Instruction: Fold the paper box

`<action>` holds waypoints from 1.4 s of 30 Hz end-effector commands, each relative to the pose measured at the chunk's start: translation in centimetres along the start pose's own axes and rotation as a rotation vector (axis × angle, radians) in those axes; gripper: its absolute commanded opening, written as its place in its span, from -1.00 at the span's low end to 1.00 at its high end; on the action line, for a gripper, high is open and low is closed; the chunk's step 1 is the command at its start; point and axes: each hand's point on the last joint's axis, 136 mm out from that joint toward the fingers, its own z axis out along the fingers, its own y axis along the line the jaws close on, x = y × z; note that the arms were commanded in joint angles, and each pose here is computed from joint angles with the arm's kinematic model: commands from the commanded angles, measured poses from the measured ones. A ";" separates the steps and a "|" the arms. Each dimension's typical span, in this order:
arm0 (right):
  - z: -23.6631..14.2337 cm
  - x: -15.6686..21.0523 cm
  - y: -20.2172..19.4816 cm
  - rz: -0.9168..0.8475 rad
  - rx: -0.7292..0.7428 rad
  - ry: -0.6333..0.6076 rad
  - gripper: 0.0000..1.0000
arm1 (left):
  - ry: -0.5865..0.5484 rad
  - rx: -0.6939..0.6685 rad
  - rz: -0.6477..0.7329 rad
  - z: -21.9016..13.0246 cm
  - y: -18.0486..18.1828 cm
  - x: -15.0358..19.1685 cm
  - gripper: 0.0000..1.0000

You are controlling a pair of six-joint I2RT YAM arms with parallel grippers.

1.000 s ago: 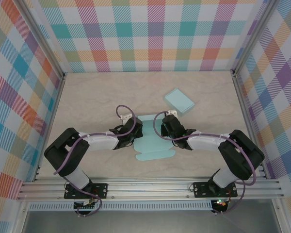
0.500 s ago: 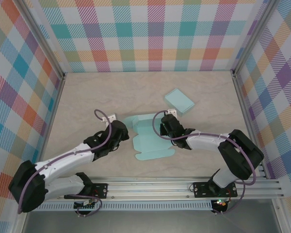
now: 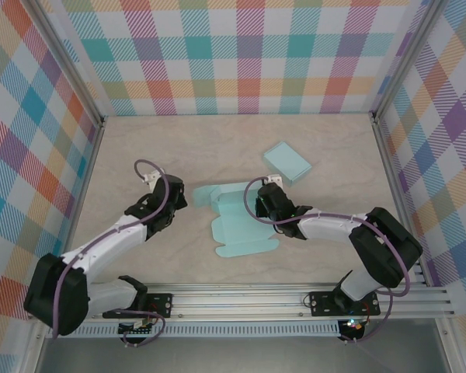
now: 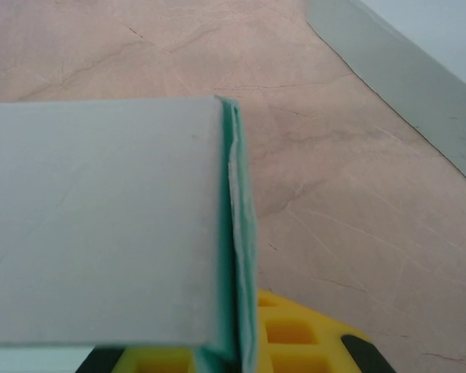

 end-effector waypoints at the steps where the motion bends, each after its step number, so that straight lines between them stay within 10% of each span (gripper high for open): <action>1: -0.2 -0.6 0.9 0.005 -0.037 -0.018 -1.00 | -0.016 0.059 0.031 1.3 -1.9 -1.3 -0.77; 19: 2.3 0.8 0.6 -0.003 0.033 0.044 -1.00 | 0.166 0.314 -0.001 3.4 -6.9 4.0 -0.98; 42: 2.5 1.4 1.1 -0.032 0.003 0.067 -1.00 | 0.133 0.519 0.128 0.3 -11.3 6.2 -0.99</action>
